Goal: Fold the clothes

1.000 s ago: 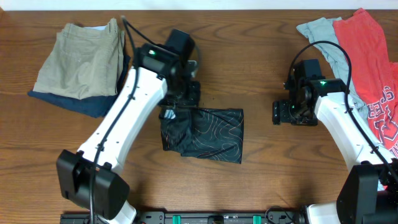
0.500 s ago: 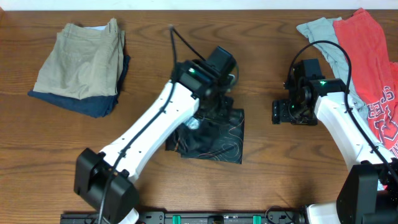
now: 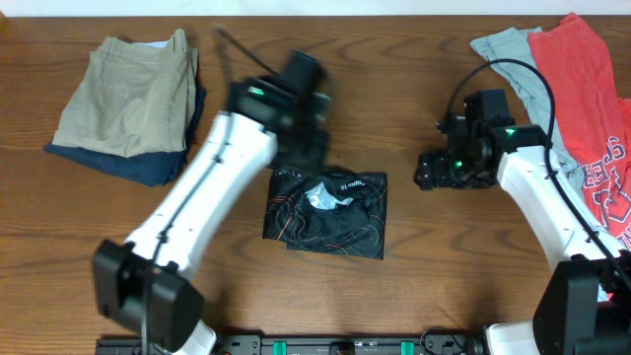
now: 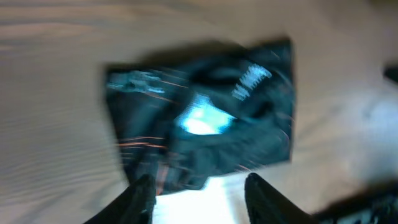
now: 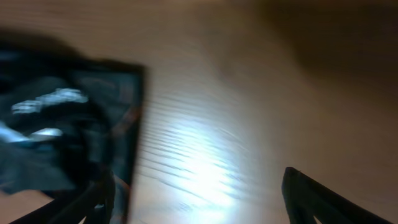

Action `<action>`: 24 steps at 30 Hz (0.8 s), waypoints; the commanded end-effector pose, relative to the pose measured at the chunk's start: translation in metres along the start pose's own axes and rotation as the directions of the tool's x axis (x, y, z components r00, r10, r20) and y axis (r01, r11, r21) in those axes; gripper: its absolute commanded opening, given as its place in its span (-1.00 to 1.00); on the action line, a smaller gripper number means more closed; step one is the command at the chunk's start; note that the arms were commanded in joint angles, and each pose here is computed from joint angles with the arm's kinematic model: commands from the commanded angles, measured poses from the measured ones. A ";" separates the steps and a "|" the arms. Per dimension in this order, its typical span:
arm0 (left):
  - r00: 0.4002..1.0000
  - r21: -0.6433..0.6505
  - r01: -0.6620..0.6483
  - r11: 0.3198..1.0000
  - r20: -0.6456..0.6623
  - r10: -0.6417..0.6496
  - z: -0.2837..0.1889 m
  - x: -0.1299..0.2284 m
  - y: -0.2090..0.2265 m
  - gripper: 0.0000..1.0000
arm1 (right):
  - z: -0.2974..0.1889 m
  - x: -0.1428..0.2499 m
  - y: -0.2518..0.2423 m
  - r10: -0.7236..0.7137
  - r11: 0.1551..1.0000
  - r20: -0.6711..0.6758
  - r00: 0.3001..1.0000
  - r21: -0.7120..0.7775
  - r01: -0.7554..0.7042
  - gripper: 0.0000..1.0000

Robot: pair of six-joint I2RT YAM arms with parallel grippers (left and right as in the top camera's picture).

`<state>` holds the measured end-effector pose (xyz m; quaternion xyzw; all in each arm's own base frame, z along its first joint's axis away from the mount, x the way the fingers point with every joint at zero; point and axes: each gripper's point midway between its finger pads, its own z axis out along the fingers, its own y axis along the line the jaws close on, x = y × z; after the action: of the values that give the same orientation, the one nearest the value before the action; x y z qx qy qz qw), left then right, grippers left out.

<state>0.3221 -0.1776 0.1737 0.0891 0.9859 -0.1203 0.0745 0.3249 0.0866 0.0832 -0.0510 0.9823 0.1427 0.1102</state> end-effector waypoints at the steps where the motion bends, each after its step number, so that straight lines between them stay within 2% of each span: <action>1: 0.989 -0.039 0.142 0.989 0.045 -0.141 -0.014 -0.009 0.045 0.03 | 0.005 0.000 0.045 -0.127 0.979 0.015 0.992 -0.157 0.127 0.64; 3: 0.970 -0.045 0.238 0.970 0.063 -0.235 -0.017 -0.015 0.068 0.06 | 0.008 -0.003 0.061 -0.203 0.964 0.044 0.978 -0.167 0.208 0.64; 8: 0.908 -0.046 0.411 0.910 0.102 -0.405 -0.025 -0.021 0.109 0.32 | 0.024 -0.004 0.105 -0.363 0.906 0.092 0.927 -0.197 0.374 0.64; 14: 0.892 -0.050 0.445 0.894 0.109 -0.438 -0.027 -0.020 0.122 0.34 | 0.062 0.014 0.150 -0.481 0.841 0.068 0.874 -0.243 0.483 0.64; 16: 0.892 -0.050 0.445 0.894 0.109 -0.438 -0.027 -0.021 0.122 0.34 | 0.076 0.024 0.157 -0.507 0.831 0.038 0.861 -0.246 0.499 0.57; 19: 0.892 -0.050 0.445 0.894 0.109 -0.438 -0.027 -0.021 0.122 0.35 | 0.093 0.029 0.154 -0.494 0.852 0.000 0.869 -0.195 0.485 0.39; 21: 0.892 -0.050 0.445 0.894 0.109 -0.438 -0.027 -0.021 0.122 0.35 | 0.102 0.026 0.147 -0.465 0.879 -0.014 0.885 -0.129 0.459 0.13; 24: 0.892 -0.050 0.445 0.894 0.109 -0.438 -0.027 -0.020 0.122 0.35 | 0.109 0.015 0.128 -0.380 0.925 -0.012 0.925 0.006 0.380 -0.61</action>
<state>0.3651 -0.0584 0.1769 -0.1379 0.9801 -0.1030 0.0994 0.3036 0.2565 0.0226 -0.2939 0.9317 0.1766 0.1196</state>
